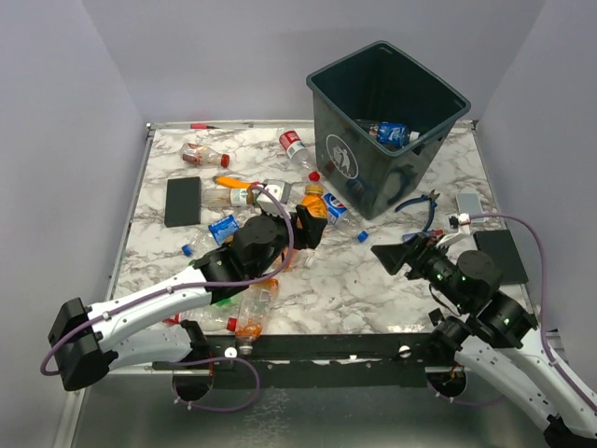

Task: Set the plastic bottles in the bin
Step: Pick up the plastic bottle at the center of the board, then place the plastic bottle in the trash bin.

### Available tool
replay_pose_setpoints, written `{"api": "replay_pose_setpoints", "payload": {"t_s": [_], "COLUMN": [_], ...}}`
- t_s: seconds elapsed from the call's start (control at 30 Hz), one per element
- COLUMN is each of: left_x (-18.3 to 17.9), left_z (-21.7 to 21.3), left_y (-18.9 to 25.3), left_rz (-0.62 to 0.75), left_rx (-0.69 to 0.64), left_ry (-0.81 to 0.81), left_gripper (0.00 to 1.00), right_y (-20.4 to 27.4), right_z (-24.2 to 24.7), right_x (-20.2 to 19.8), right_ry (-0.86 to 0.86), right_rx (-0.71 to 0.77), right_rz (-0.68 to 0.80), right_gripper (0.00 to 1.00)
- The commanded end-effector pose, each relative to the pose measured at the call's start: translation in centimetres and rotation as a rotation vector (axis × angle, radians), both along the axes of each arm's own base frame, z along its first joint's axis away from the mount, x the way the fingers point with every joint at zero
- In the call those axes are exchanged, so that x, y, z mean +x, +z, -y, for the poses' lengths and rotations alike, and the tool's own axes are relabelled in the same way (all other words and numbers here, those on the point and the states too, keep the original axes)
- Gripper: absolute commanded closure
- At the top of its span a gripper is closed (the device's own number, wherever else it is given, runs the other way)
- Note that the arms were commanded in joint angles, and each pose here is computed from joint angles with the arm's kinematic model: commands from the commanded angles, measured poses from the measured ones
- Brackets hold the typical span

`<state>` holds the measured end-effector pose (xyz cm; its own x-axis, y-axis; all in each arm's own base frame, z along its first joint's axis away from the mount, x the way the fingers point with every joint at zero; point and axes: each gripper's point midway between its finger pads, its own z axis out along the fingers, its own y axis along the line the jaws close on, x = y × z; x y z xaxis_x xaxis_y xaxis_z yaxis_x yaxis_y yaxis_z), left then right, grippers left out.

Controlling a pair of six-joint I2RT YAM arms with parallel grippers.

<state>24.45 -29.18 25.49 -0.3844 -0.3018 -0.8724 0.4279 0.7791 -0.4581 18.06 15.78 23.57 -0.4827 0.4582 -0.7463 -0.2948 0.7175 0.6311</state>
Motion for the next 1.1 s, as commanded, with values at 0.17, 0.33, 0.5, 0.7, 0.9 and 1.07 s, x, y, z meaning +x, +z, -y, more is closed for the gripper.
{"api": "replay_pose_setpoints", "payload": {"t_s": [0.17, 0.33, 0.5, 0.7, 0.9, 1.07], "left_x": [-5.6, -7.4, -8.3, -8.5, -8.2, -7.8], "left_z": [0.8, 0.7, 0.2, -0.5, -1.2, -2.0], "left_y": [6.7, 7.6, 5.9, 3.5, 3.1, 3.2], "left_rz": [0.411, 0.601, 0.670, 0.717, 0.739, 0.745], "left_rx": [0.036, 0.122, 0.180, 0.168, 0.150, 0.146], "left_ry": [-0.389, -0.506, -0.551, -0.533, -0.483, -0.432], "left_gripper": [0.43, 0.43, 0.44, 0.44, 0.49, 0.50], "right_y": [6.8, 9.0, 12.0, 13.0, 12.0, 10.7], "right_z": [-4.4, -6.9, -6.4, -8.2, -11.3, -12.8], "right_x": [-3.6, -3.0, -2.0, -0.8, 0.2, 1.2], "right_ry": [0.329, 0.448, 0.392, 0.434, 0.526, 0.540], "right_rx": [0.191, 0.101, 0.114, 0.113, 0.160, 0.151], "right_rz": [0.218, 0.211, 0.353, 0.390, 0.317, 0.273], "right_gripper": [0.09, 0.17, 0.15, 0.15, 0.15, 0.17]}}
